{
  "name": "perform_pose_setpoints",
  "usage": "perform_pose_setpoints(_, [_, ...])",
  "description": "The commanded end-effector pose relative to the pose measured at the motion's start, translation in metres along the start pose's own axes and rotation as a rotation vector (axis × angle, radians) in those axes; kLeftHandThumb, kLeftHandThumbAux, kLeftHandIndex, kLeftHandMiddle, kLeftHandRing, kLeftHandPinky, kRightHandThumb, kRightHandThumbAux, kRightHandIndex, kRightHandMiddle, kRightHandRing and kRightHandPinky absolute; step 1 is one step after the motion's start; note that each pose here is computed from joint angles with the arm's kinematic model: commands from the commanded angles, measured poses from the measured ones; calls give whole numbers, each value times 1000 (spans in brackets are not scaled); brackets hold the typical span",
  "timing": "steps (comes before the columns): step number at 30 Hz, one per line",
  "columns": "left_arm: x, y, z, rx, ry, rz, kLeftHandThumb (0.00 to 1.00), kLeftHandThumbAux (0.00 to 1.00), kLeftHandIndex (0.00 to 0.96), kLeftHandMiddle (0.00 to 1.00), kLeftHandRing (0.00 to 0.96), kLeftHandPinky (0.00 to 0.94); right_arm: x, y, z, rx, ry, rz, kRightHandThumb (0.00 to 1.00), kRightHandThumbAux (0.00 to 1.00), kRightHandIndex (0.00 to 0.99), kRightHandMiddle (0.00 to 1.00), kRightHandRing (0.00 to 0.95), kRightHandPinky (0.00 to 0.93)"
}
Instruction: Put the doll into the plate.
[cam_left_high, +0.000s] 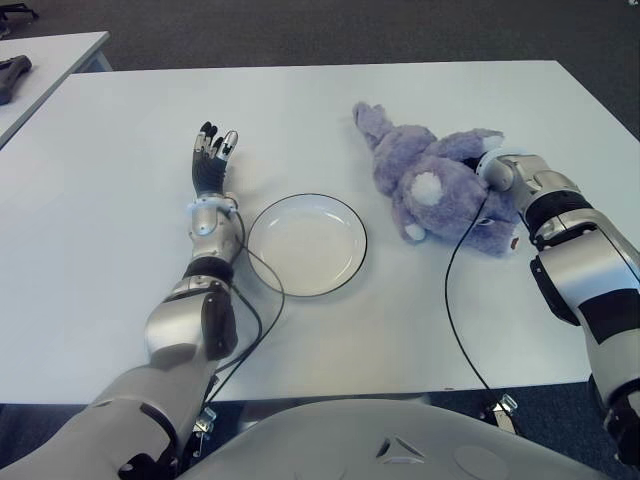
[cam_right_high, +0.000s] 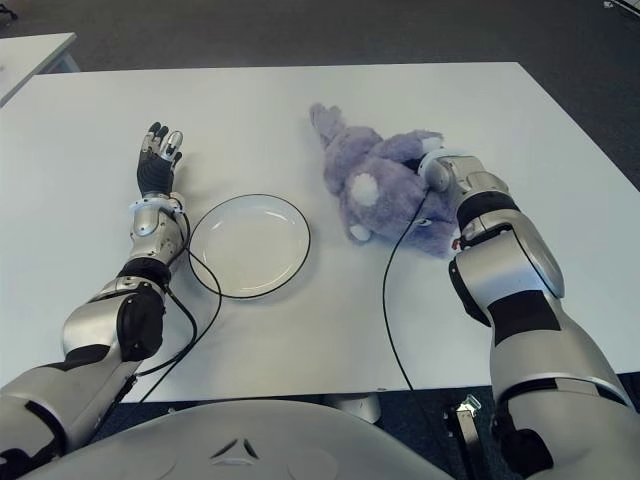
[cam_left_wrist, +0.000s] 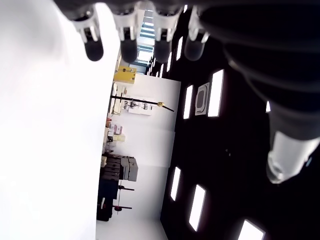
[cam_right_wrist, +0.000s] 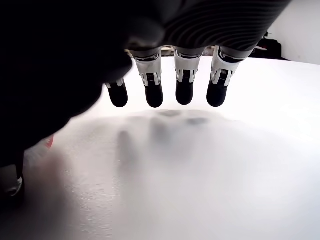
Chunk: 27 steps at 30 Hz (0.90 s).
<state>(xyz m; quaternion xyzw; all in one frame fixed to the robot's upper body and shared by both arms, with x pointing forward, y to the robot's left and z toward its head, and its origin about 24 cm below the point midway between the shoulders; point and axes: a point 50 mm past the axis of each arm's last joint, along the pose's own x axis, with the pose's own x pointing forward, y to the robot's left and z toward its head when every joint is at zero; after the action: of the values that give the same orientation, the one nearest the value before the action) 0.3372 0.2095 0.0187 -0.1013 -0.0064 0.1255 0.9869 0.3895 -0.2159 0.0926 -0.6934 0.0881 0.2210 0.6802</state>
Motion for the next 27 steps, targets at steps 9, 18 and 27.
perform_pose_setpoints(9, [-88, 19, -106, -53, 454, 93, 0, 592, 15, 66, 37, 8, 16, 45, 61, -7, -201, 121, 85, 435, 0, 0, 0, 33])
perform_pose_setpoints(18, [-88, 19, -107, -44, 466, 101, 0, 596, 10, 68, 40, 11, 17, 48, 70, 1, -226, 121, 90, 433, 0, 0, 0, 25])
perform_pose_setpoints(27, [-88, 19, -107, -25, 464, 94, 0, 597, 5, 65, 36, 3, 17, 49, 74, 7, -244, 126, 102, 438, 0, 0, 0, 25])
